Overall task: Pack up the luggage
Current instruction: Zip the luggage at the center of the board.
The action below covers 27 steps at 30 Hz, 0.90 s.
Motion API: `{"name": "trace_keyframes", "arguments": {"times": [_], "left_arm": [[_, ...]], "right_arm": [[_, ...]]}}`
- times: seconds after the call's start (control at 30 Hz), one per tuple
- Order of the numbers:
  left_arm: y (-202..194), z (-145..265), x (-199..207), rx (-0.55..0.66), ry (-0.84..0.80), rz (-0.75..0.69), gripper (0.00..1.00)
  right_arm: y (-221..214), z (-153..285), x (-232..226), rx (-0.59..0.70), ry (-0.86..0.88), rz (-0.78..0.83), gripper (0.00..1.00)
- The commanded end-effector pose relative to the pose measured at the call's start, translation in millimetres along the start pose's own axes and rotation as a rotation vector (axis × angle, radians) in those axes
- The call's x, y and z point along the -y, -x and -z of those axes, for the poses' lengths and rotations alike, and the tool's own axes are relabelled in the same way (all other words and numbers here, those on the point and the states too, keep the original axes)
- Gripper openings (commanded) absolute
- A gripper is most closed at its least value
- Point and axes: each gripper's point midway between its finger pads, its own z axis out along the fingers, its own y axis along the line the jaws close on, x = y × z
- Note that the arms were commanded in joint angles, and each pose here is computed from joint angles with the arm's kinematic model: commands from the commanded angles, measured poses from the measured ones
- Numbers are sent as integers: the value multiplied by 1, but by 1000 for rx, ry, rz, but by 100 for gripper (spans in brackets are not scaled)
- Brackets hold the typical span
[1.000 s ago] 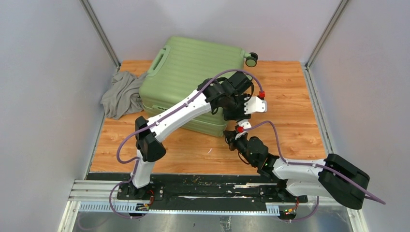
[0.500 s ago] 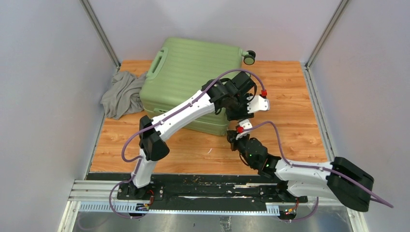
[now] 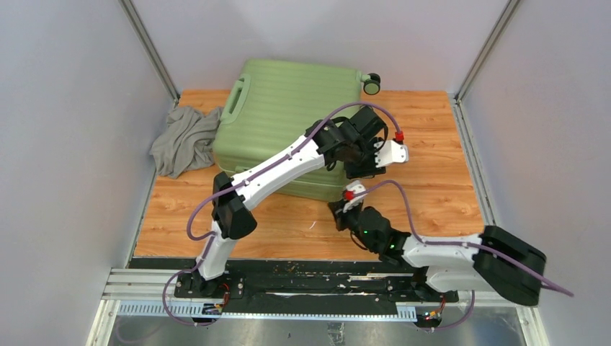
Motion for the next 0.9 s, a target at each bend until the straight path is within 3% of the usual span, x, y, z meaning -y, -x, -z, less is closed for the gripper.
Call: {"name": "trace_keyframes", "arguments": {"times": [0.0,0.1,0.33,0.37,0.47,0.7,0.87], "left_arm": [[115,40,-62,423,246,-32,0],[120,40,-60,431,248,-40,0],[120,41,-62,428,258,-39,0],[120,43,-62,428,261,-39,0],[119,47,-61,425,265,-52,0],[116,53,-60,422,267,-62,0],[118,52,-59,431,259,-53,0]], "right_arm": [[12,-10,-99,-37,378,-48,0],[14,-11,-102,-42,374,-56,0],[5,5,-51,-45,196,-98,0],[6,10,-40,-38,166,-109,3],[-12,24,5,-65,41,-157,30],[-8,48,67,22,-87,-214,69],[-2,42,82,40,-84,-241,77]]}}
